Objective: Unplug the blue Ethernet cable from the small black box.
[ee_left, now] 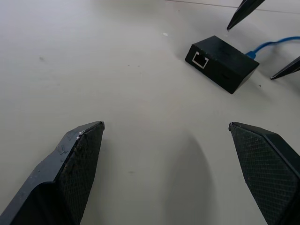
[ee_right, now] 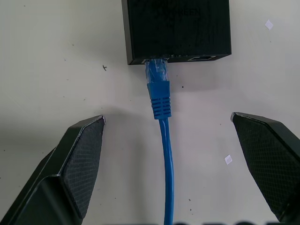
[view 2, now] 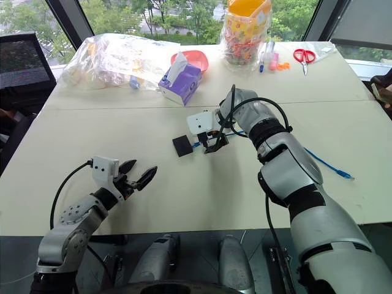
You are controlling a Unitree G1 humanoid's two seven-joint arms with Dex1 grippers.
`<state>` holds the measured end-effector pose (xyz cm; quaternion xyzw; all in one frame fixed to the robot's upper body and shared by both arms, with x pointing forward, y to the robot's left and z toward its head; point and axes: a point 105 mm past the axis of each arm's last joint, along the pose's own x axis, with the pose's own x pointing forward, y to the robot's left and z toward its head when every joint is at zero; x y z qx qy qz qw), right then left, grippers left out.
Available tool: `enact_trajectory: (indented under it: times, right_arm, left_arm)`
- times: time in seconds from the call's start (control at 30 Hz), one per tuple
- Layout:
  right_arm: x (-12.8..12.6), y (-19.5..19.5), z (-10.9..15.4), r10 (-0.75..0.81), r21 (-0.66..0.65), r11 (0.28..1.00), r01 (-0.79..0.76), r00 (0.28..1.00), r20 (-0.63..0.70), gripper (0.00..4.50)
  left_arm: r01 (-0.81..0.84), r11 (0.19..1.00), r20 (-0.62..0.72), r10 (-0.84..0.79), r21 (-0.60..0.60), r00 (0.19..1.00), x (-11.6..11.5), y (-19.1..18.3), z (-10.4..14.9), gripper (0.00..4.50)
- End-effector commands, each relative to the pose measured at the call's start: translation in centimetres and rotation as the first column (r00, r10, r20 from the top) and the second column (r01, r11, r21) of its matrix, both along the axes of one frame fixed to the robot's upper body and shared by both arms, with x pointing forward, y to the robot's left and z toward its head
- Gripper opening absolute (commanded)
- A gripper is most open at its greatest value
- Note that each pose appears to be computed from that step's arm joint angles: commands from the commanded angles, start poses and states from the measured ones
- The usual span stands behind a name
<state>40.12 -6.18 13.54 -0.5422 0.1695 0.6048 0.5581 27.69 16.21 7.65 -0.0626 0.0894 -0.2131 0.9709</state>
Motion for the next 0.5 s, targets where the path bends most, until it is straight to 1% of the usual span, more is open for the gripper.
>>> enact_trajectory:
  times: [0.03, 0.1, 0.2, 0.27, 0.3, 0.33, 0.47, 0.5]
  right_arm:
    - [-0.2, 0.9, 0.1, 0.001, 0.002, 1.0, -0.001, 0.999, -0.042, 4.25]
    - [-0.2, 1.1, -0.3, -0.013, -0.013, 1.0, 0.012, 0.998, -0.058, 3.69]
    - [-0.4, 1.6, -0.5, -0.019, -0.011, 1.0, 0.018, 0.996, -0.091, 2.15]
    - [-0.5, 2.0, -0.5, -0.016, -0.011, 1.0, 0.015, 0.995, -0.096, 1.03]
    - [-0.5, 2.1, -0.5, -0.016, -0.012, 1.0, 0.015, 0.995, -0.096, 0.61]
    - [-0.5, 2.1, -0.5, -0.016, -0.013, 1.0, 0.015, 0.995, -0.095, 0.06]
    - [-0.5, 2.1, -0.5, -0.017, -0.013, 1.0, 0.016, 0.995, -0.095, 0.06]
    - [-0.5, 2.4, -0.3, -0.005, 0.001, 1.0, 0.005, 0.997, -0.083, 0.06]
  left_arm:
    - [-0.026, 0.999, 0.062, 0.024, 0.023, 0.998, -0.1, 0.6, 1.4, 4.5]
    - [-0.032, 0.999, 0.069, 0.029, 0.034, 0.997, -0.2, 0.8, 1.5, 4.5]
    - [-0.031, 0.998, 0.078, 0.027, 0.052, 0.997, -0.4, 1.3, 1.8, 4.5]
    - [-0.034, 0.998, 0.082, 0.029, 0.061, 0.996, -0.4, 1.7, 2.0, 4.5]
    - [-0.035, 0.997, 0.084, 0.03, 0.064, 0.996, -0.3, 1.9, 2.1, 4.5]
    - [-0.036, 0.997, 0.085, 0.031, 0.065, 0.996, -0.3, 2.0, 2.1, 4.5]
    - [-0.036, 0.997, 0.085, 0.03, 0.066, 0.996, -0.3, 2.1, 2.2, 4.5]
    - [-0.044, 0.996, 0.093, 0.037, 0.073, 0.995, -0.1, 2.7, 2.5, 4.5]
